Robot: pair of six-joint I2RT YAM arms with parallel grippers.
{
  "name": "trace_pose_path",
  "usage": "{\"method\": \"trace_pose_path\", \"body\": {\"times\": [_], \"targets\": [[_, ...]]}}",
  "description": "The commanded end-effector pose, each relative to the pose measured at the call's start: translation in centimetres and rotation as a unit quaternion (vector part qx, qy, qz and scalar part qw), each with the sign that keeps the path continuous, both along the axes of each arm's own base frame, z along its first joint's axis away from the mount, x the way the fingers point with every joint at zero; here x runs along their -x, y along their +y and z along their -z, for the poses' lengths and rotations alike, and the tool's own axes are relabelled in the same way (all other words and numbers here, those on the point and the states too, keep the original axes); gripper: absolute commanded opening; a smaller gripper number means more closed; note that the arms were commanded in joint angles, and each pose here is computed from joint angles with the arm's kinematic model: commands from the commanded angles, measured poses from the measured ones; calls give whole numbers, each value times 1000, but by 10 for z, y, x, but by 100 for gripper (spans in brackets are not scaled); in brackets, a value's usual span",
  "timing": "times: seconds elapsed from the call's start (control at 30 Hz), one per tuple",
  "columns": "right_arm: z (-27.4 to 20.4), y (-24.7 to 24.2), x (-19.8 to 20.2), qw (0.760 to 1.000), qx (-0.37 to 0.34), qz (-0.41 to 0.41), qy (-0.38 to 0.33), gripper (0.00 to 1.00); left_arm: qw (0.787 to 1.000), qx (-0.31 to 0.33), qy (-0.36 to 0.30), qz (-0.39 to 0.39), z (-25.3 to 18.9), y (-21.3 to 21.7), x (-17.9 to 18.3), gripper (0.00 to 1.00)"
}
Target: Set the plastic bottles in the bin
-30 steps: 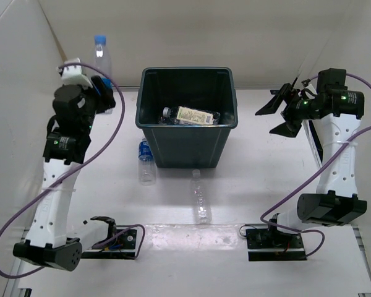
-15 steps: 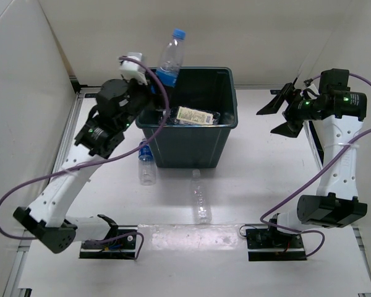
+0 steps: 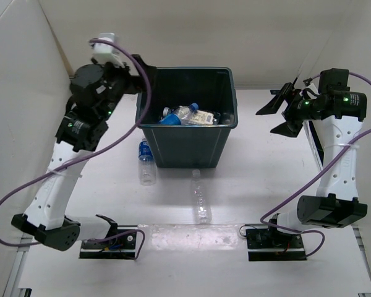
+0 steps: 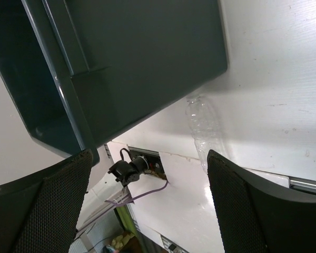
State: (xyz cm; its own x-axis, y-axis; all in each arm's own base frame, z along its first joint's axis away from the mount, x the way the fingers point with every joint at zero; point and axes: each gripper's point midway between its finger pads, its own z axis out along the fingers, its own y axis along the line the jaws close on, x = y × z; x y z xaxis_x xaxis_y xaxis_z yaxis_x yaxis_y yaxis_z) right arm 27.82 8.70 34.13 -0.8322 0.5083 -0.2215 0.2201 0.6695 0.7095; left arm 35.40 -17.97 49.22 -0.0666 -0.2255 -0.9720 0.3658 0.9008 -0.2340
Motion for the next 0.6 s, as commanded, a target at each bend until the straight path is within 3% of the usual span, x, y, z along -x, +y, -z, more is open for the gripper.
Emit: {"method": "trace_pose_path", "body": {"times": [0.0,0.07,0.1,0.13,0.17,0.2,0.27,0.3,0.33,0.4,0.43,0.57], "targets": [[-14,4,3,999,8,-12,-29,90,996,23,-15,-86,-17,54,3,100],[-14,4,4,999,9,-14,-28,90,987,67,42,-141,18,87,-8,100],[-13,4,4,1000,9,-14,-26,90,976,83,46,-195,29,133,-5,100],[-14,3,3,999,10,-13,-28,90,969,115,75,-206,55,142,-10,100],[-14,4,4,999,10,-13,-28,90,974,133,72,-169,53,138,-3,100],[-15,4,3,999,11,-14,-30,90,963,146,80,-211,73,172,-6,100],[-13,3,2,1000,10,-12,-25,90,959,135,116,-222,107,178,-4,100],[-12,3,2,1000,10,-11,-25,90,946,136,144,-258,125,192,-2,100],[-13,2,2,1000,9,-10,-24,90,940,146,182,-248,160,186,-5,100],[-13,1,1,1000,10,-6,-26,90,944,159,196,-211,180,177,-17,100],[-13,0,2,1000,10,-4,-25,90,936,160,240,-203,220,171,-14,100],[-16,-4,2,999,12,6,-30,90,917,155,301,-213,285,167,-7,100]]}}
